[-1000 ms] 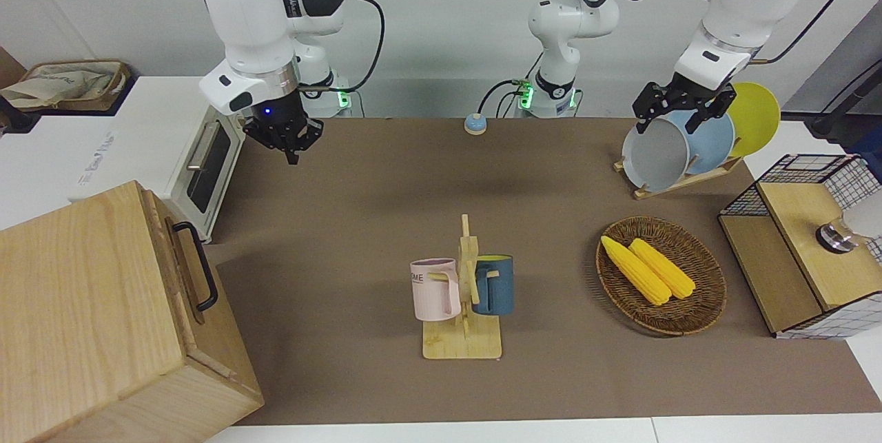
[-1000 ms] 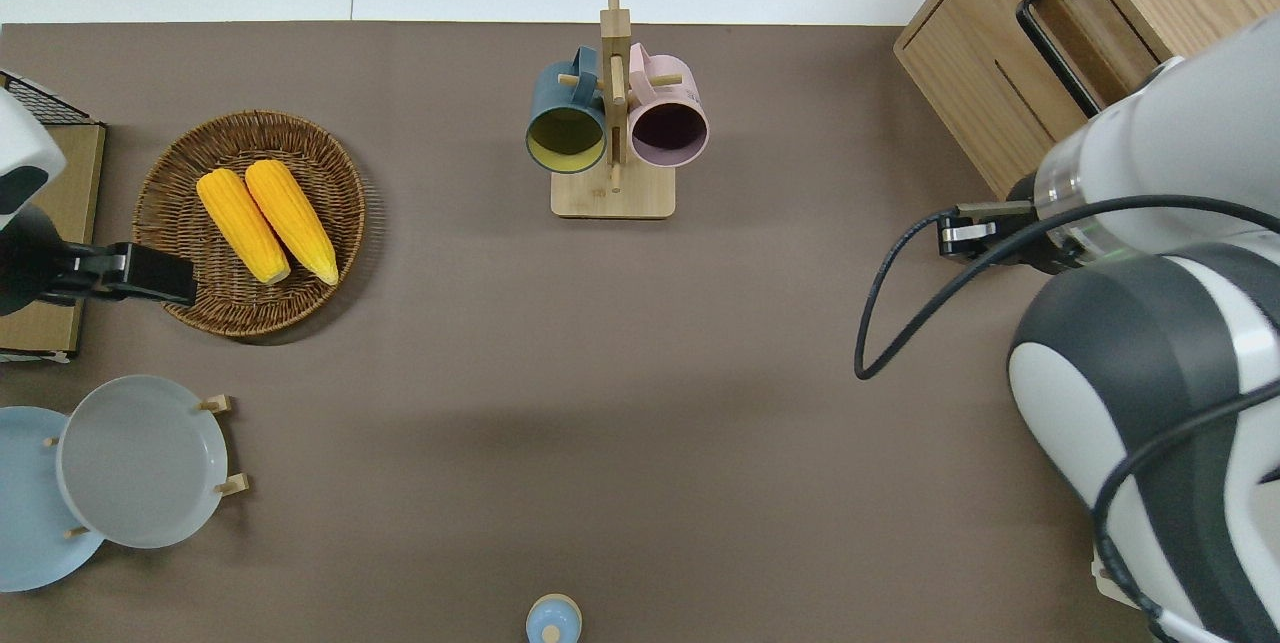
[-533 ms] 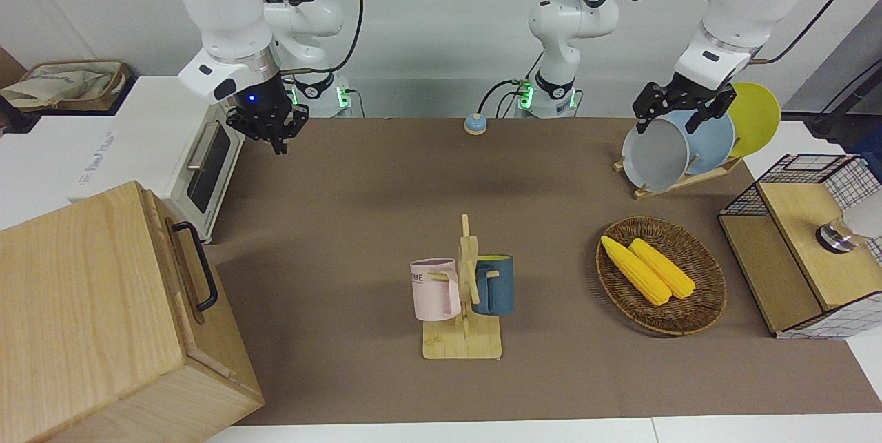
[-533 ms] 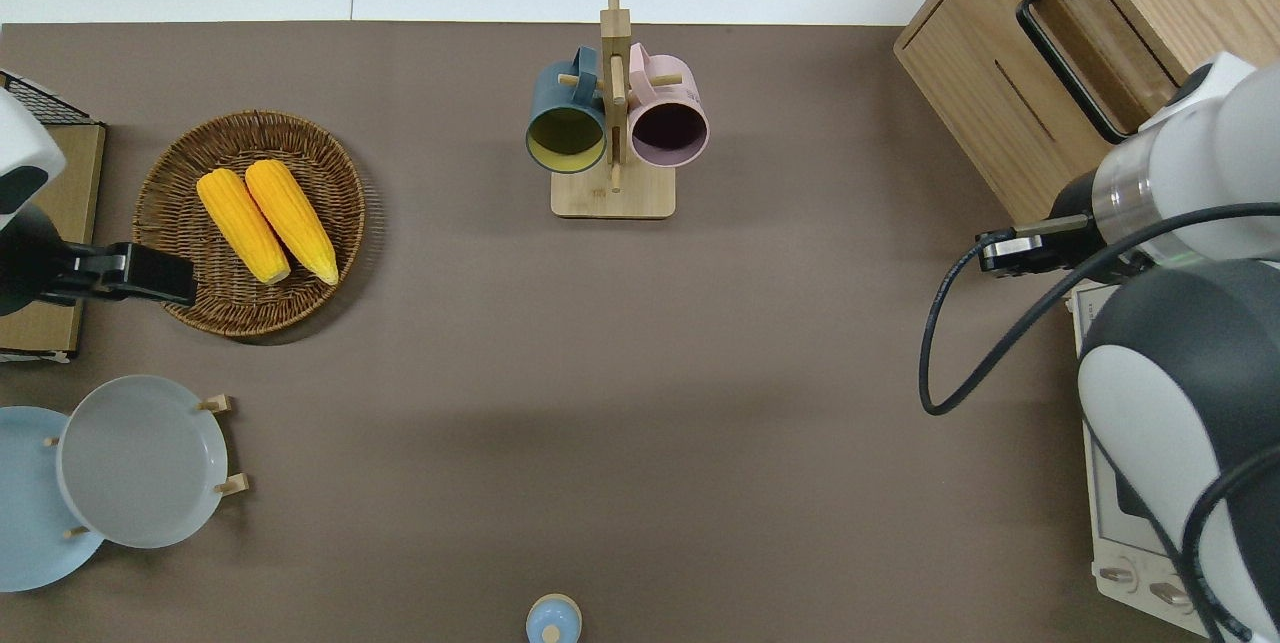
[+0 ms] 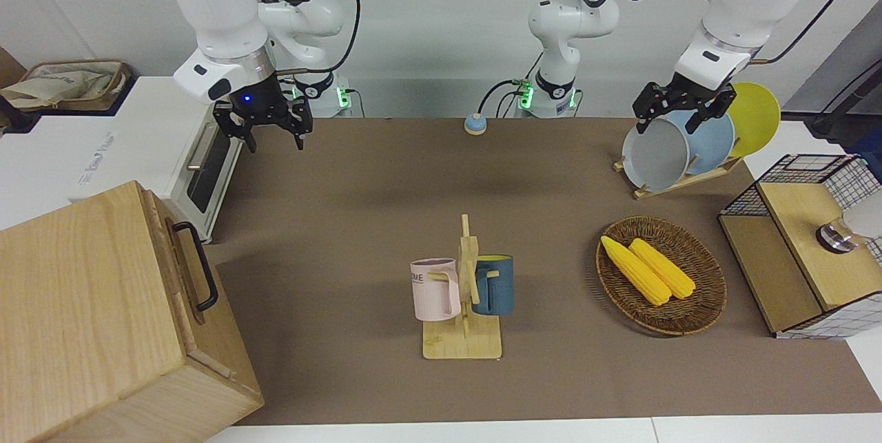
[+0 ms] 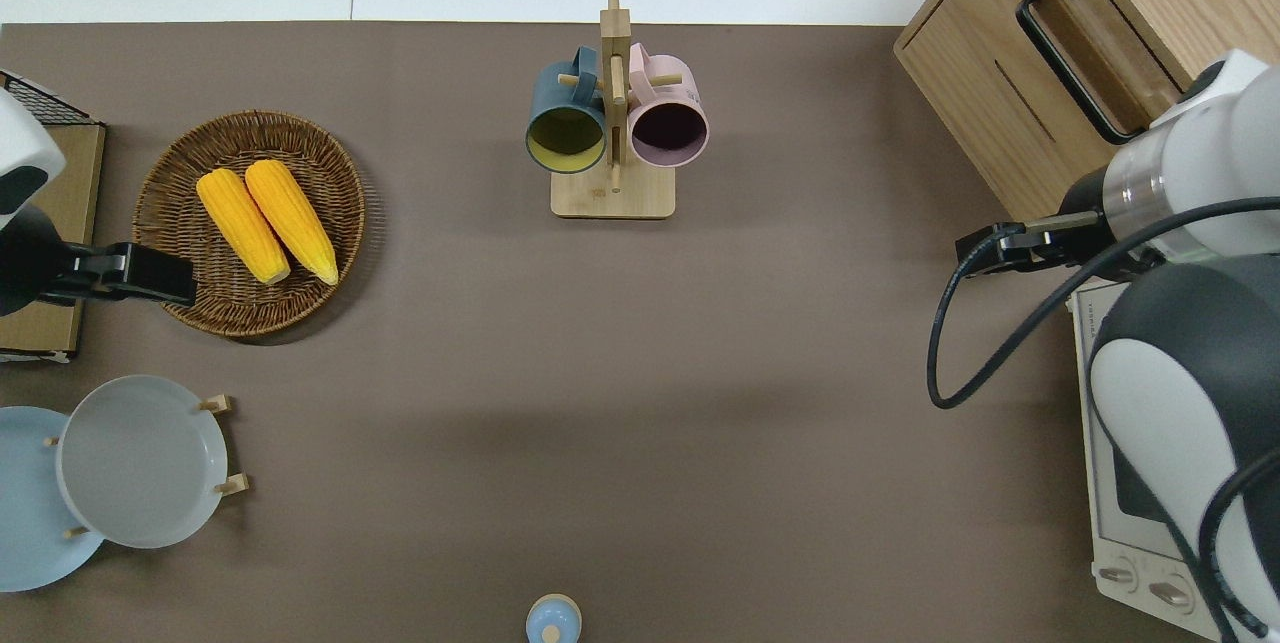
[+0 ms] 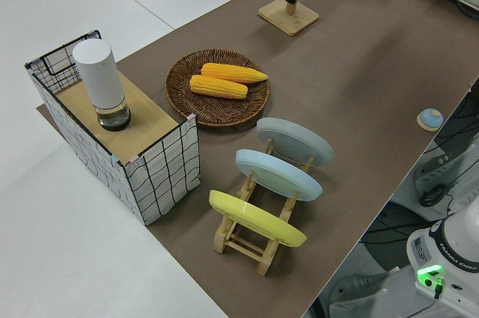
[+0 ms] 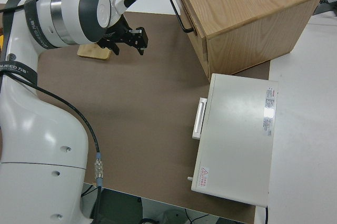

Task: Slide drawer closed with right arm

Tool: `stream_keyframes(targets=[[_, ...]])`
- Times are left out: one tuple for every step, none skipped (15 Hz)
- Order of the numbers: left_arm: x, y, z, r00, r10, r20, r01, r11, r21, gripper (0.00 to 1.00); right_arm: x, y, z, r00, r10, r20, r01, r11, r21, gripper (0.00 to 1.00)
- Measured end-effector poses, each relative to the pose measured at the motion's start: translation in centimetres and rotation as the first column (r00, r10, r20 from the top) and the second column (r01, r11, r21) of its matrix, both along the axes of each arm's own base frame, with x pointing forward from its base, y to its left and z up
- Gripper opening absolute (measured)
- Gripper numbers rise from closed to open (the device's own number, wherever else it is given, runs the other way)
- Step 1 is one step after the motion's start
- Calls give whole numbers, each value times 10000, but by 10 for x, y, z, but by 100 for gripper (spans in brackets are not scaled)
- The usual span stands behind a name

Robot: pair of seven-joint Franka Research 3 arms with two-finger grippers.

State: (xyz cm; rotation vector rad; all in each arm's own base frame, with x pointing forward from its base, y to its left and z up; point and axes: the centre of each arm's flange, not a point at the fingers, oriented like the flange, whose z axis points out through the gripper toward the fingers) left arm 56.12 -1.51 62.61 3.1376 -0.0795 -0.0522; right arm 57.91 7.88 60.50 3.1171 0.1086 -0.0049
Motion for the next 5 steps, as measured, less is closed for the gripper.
stream_keyframes(targets=[[0,0,0,10000,0,0,0,10000,0,100,1,-1,1,10000,8,23,-8,10000,6,97],[0,0,0,10000,0,0,0,10000,0,100,1,-1,2,10000,8,59,-8,10000,16,99],[0,0,0,10000,0,0,0,10000,0,100,2,-2,4,10000,-2,96,2,10000,24,99],[0,0,0,10000,0,0,0,10000,0,100,3,-3,5,9999,-2,117,1,10000,30,99],[0,0,0,10000,0,0,0,10000,0,100,3,-2,5,9999,9,124,-9,10000,32,99]])
